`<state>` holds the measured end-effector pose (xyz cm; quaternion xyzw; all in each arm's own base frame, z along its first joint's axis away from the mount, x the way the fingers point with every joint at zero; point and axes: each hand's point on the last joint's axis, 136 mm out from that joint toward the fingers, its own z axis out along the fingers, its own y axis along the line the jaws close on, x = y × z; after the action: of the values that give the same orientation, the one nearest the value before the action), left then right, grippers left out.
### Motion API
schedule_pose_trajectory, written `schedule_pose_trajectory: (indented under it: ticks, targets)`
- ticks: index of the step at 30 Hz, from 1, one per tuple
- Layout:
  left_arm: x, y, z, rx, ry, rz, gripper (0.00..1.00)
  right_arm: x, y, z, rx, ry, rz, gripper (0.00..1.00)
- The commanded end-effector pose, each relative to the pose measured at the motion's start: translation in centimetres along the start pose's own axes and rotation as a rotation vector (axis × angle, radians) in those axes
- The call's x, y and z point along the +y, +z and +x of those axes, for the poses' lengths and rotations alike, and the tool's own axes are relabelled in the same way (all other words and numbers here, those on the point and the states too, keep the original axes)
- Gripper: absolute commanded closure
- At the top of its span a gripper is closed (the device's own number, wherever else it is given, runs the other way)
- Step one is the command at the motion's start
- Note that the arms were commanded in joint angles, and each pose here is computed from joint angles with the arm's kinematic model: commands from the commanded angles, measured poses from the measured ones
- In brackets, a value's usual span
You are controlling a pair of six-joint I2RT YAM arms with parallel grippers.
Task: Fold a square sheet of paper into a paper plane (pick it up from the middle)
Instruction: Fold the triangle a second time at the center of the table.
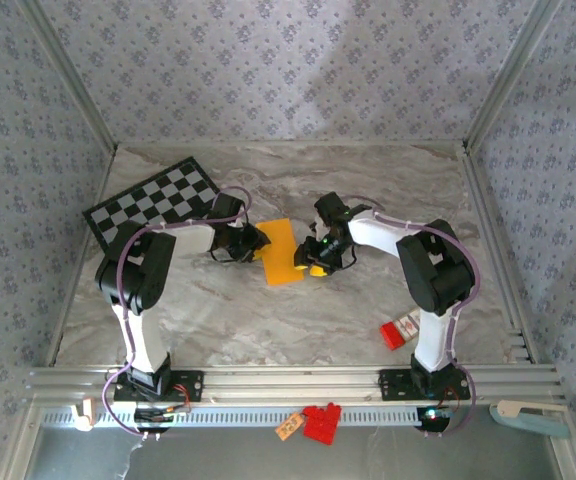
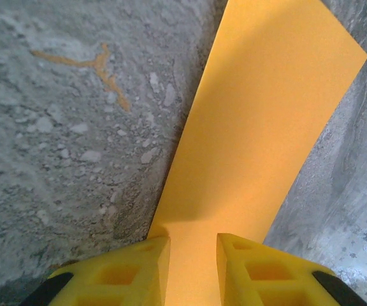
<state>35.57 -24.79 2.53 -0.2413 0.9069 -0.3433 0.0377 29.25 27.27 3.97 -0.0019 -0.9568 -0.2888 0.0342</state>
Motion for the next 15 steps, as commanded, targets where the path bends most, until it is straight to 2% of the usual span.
schedule_pose_trajectory:
  ticks: [1,7,15]
  targets:
    - [4.2,1.1,1.2,0.039,-0.047,-0.15,0.73,0.4,-0.2,1.2,0.037,0.01,-0.011,0.54]
    - [4.5,1.2,1.3,0.041,-0.051,-0.158,0.73,0.5,0.4,1.7,0.068,-0.001,-0.009,0.59]
    - [4.7,1.2,1.4,0.047,-0.047,-0.162,0.73,0.3,1.0,2.0,0.095,-0.026,-0.001,0.6]
